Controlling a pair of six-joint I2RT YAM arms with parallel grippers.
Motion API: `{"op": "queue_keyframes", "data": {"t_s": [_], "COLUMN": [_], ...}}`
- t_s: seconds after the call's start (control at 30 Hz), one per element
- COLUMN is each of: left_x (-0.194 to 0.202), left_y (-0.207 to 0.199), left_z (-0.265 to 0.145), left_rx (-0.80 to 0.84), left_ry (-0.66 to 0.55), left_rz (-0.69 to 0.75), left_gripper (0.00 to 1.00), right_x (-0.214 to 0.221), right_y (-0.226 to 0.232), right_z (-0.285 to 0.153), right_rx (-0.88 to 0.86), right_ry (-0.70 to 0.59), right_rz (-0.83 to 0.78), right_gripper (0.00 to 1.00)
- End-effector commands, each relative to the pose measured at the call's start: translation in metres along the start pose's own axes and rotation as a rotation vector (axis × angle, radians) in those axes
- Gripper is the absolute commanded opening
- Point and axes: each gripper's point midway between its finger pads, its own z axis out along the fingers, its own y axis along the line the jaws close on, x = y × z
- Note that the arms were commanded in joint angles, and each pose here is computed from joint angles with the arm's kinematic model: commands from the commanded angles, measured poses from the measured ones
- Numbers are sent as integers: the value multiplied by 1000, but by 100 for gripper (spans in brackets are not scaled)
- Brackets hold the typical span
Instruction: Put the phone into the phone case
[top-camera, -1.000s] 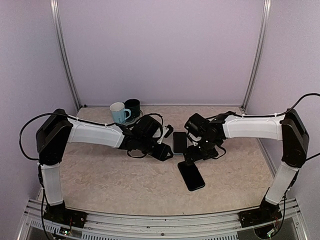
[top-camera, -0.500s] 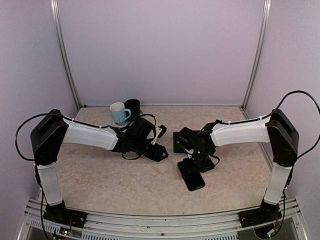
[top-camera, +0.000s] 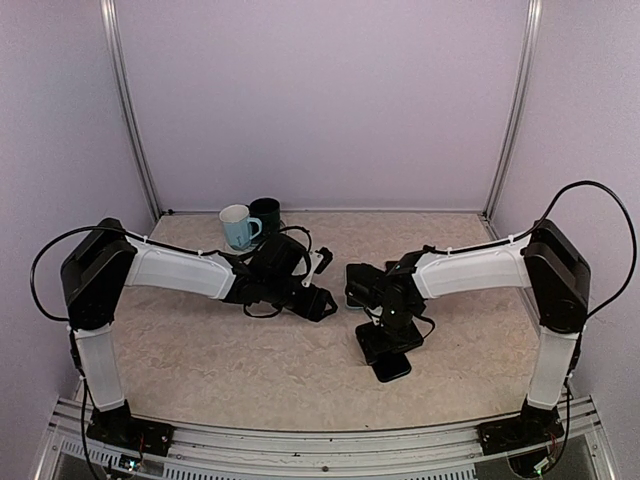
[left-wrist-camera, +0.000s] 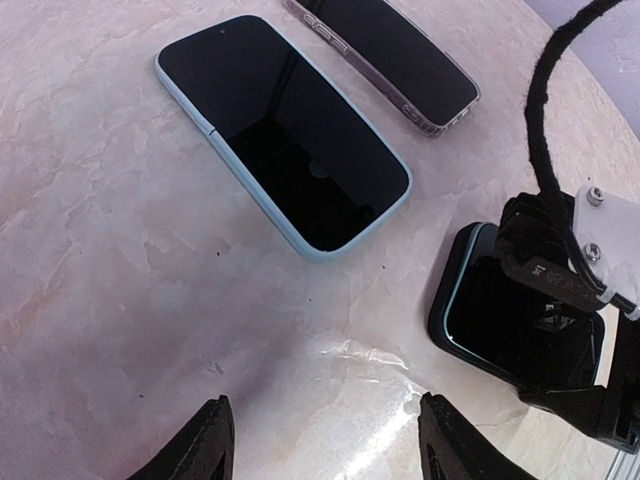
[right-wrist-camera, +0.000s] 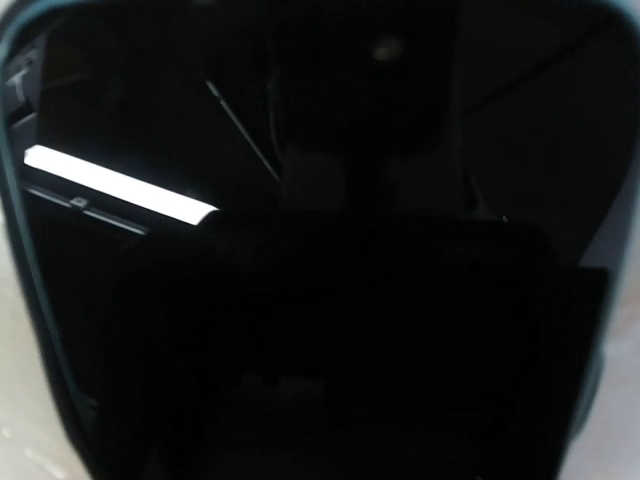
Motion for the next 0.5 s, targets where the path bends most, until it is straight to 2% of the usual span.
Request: {"op": "queue_keyframes", "data": {"t_s": [0.0,0.17,0.27,0.47], "left_x": [-13,-14,-13,-15], "left_y": [-1,0,0,-1], "left_z": [-6,-5,-5,-4], "left_rx": [8,-2,-1,-1], "left_ry": [-31,-26,-23,-21], "left_rz": [-6,-10,-15,-16], "left_gripper": [63,63,63,63], "right_x": [11,1,-3,-13], "right_y": [-11,-10,-8,-4], "right_z": [10,2,-2,-16], "right_rx": [89,91,76,58], "right_ry": [24,-32,-65,-145], "right_rz": [-21,-39,-41,-43], "right_gripper": [73,58,53,49]}}
